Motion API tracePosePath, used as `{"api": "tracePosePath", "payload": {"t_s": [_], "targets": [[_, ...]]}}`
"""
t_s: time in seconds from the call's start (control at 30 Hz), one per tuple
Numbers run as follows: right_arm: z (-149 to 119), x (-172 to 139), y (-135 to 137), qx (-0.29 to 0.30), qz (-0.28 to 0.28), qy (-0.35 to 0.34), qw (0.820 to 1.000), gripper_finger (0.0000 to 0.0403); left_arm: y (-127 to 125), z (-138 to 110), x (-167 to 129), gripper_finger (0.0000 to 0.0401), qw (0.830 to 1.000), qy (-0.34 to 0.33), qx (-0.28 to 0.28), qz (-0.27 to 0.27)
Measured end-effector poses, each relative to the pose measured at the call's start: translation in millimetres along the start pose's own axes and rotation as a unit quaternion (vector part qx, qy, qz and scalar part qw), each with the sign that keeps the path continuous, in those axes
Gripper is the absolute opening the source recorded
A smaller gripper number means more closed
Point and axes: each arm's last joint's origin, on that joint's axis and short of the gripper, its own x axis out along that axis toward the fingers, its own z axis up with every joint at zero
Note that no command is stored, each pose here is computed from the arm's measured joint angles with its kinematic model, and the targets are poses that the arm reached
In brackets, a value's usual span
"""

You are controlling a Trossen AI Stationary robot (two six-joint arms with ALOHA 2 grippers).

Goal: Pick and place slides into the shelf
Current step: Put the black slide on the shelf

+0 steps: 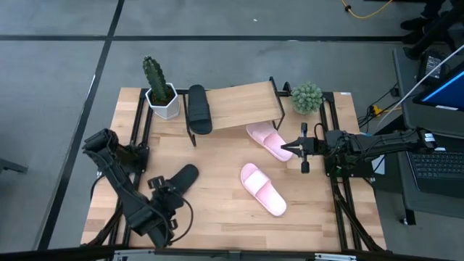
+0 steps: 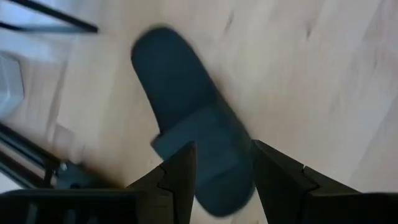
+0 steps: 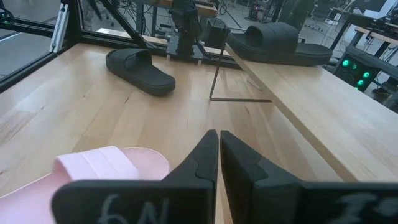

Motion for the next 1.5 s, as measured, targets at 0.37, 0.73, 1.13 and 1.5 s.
{"api": "tracePosePath", "payload": {"t_s": [0.37, 0.73, 1.13, 1.5], "targets": [[0, 0, 0, 0.027, 0.000, 0.000, 1.000, 0.0021, -2, -27, 25, 0.0141, 0.998, 0.026, 0.036, 0.033], [0, 0, 0, 0.026, 0.000, 0.000, 1.000, 0.0021, -13, -31, 39, 0.0141, 0.999, 0.017, 0.040, -0.011], [0, 0, 0, 0.051, 0.000, 0.001, 0.999, 0.0021, -17, -52, 43, 0.0141, 0.987, 0.051, 0.153, 0.026], [-5, 1, 1, 0.053, 0.000, -0.001, 0.999, 0.0021, -33, -73, 61, 0.0141, 0.975, 0.029, 0.197, 0.093]]}}
